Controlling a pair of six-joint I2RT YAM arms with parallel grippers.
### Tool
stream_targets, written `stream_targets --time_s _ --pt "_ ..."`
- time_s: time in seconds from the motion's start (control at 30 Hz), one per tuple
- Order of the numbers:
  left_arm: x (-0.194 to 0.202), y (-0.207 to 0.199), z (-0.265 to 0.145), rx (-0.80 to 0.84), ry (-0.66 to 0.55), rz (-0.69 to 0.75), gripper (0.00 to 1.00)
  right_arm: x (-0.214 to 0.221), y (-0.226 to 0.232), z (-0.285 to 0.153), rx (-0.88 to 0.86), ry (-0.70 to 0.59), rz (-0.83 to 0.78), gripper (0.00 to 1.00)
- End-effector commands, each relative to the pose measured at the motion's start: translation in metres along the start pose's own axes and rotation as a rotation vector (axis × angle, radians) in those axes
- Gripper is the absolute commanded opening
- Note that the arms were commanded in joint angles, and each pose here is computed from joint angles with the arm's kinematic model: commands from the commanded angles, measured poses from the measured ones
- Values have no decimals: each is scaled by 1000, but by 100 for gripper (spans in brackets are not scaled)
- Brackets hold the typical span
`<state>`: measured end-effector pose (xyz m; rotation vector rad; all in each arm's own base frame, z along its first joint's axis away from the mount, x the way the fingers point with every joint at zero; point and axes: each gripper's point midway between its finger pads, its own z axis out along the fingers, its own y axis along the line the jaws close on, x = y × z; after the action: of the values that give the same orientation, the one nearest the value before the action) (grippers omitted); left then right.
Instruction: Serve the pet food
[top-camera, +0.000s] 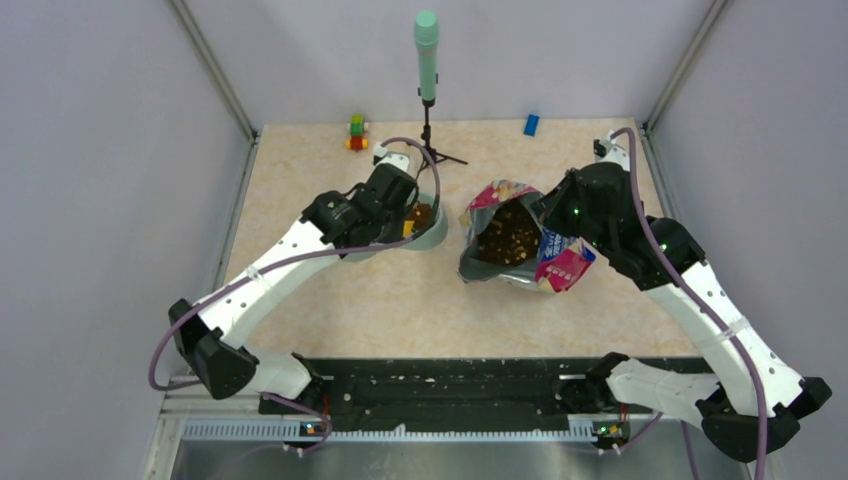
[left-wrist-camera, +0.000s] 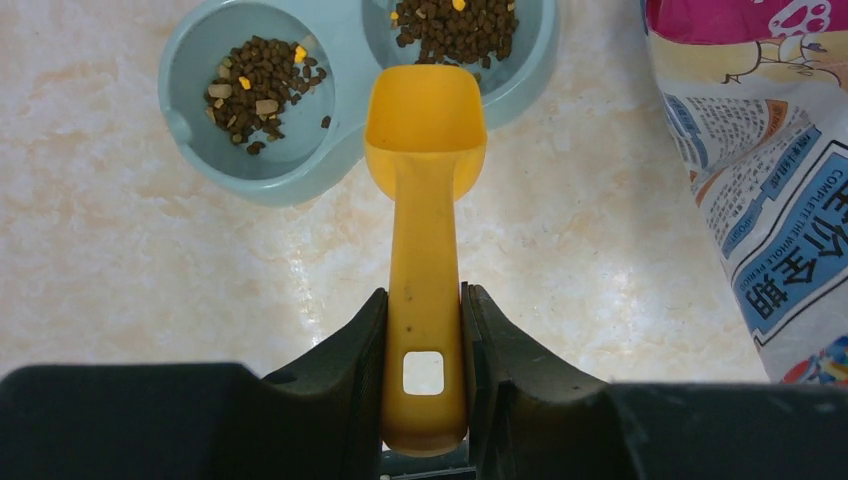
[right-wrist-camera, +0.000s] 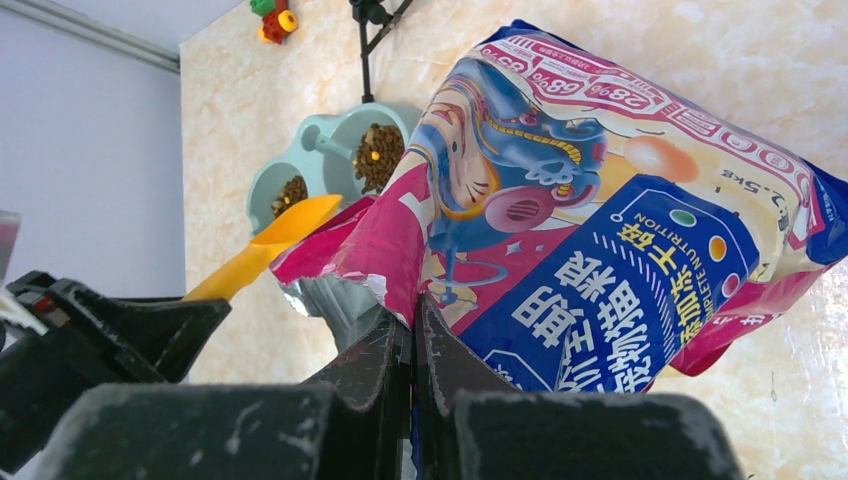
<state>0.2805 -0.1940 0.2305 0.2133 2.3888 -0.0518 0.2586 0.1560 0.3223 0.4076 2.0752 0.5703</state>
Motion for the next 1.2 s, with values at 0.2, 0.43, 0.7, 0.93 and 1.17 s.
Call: stream_targets --time_s 0.2,0.43,0.7,0.93,1.17 --pt "39 -10 20 74 47 -68 0 -13 6 -4 -33 -50 12 0" --pt "-7 -3 -25 115 -112 -75 0 -14 5 -6 -30 -52 12 0" --pt "-45 -13 -108 394 -374 6 0 -15 8 -4 -35 -52 8 0" --pt "-32 -42 -191 723 -519 254 0 -15 13 0 -44 -45 6 0" --pt "-7 -68 -220 914 -476 401 0 -16 12 -1 -39 -46 10 0"
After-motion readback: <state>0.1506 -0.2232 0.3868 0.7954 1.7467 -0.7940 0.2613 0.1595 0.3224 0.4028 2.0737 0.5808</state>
